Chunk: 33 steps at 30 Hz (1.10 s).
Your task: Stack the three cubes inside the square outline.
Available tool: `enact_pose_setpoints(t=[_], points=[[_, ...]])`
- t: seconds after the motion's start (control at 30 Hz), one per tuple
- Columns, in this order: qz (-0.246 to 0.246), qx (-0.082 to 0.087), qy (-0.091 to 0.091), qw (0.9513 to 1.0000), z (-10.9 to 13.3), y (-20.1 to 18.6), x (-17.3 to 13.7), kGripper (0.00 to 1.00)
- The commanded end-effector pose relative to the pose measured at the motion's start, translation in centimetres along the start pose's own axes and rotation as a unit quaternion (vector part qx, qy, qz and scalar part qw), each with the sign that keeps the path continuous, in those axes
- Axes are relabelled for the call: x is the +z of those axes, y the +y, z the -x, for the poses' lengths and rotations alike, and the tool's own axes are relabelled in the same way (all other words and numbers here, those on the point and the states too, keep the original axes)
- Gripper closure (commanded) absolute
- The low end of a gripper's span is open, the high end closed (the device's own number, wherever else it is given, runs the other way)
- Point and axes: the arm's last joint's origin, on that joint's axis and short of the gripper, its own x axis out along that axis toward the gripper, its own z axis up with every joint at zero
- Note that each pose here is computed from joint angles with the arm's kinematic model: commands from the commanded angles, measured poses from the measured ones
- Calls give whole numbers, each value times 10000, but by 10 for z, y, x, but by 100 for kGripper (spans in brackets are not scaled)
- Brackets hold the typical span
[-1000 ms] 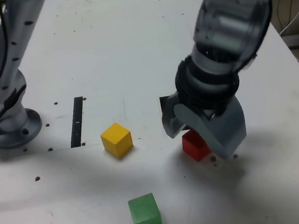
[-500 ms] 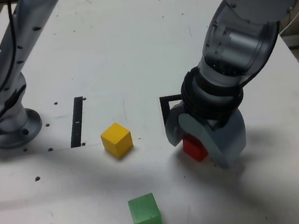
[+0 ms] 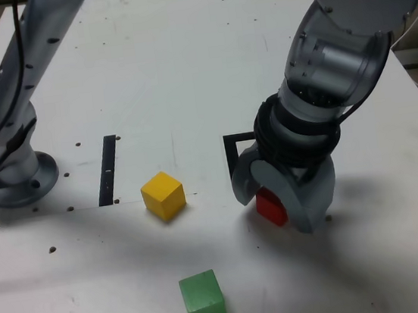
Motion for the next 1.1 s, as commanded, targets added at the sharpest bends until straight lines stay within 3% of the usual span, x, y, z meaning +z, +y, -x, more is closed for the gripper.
enact_pose_setpoints(t=[0.0,0.8,1.07], points=[[9,7,-1,10000,-1,1,1,67],[76,-23,-31,10000,4,0,-1,67],[545,-19,-81,9985,24,-1,-24,67]])
